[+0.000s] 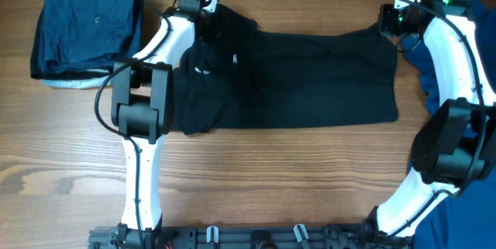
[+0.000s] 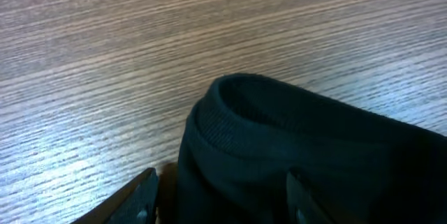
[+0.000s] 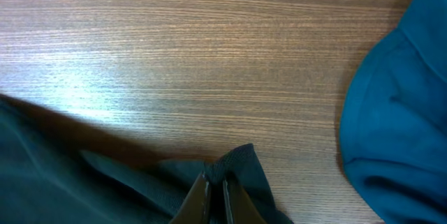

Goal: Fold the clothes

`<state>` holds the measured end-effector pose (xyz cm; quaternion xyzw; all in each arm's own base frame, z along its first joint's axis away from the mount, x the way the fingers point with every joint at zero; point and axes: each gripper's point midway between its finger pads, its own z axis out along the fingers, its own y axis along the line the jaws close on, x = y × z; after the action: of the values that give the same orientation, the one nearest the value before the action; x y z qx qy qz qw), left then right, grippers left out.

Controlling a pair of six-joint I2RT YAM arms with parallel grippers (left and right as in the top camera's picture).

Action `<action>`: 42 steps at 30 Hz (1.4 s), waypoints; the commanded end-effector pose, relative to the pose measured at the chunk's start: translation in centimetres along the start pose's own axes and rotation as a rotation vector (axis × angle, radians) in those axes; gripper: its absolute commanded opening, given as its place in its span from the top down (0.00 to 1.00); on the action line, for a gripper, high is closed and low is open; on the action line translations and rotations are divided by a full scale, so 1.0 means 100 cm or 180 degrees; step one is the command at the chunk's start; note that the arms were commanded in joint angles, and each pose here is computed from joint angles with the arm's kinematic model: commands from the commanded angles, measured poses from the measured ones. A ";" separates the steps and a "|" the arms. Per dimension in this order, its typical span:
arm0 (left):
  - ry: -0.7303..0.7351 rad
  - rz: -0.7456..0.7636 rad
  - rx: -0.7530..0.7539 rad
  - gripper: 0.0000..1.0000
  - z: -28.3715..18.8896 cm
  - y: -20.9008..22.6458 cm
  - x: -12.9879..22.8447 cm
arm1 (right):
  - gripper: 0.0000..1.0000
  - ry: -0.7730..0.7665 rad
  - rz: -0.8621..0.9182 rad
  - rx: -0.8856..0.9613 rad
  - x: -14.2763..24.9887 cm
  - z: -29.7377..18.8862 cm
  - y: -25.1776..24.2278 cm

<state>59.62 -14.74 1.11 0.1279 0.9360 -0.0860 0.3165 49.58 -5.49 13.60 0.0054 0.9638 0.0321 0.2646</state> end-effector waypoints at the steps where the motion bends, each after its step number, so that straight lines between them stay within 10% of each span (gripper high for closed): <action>1: 0.0005 0.0055 0.0048 0.44 0.012 -0.001 0.007 | 0.96 -0.0024 0.0040 -0.0051 0.000 -0.003 0.001; 5: -0.0050 0.0062 0.0046 0.78 0.013 -0.001 0.004 | 0.96 -0.0019 0.0039 -0.0052 0.000 -0.003 0.001; 9: -0.0184 0.0041 0.0037 0.90 -0.004 -0.001 -0.015 | 0.96 -0.0014 0.0041 -0.0052 0.001 -0.003 0.001; 20: -0.0436 0.0051 0.0011 0.91 -0.101 -0.006 -0.068 | 0.96 0.0026 0.0038 -0.0057 0.004 -0.003 0.001; 42: 0.1907 -0.0865 -0.0082 0.96 -0.221 -0.024 0.093 | 0.96 0.1649 0.0298 -0.0246 0.123 -0.037 0.021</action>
<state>40.51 -10.17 12.25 0.0501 0.9957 -0.0699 0.0340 38.11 -3.47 10.32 0.0235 0.9968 0.0728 0.0213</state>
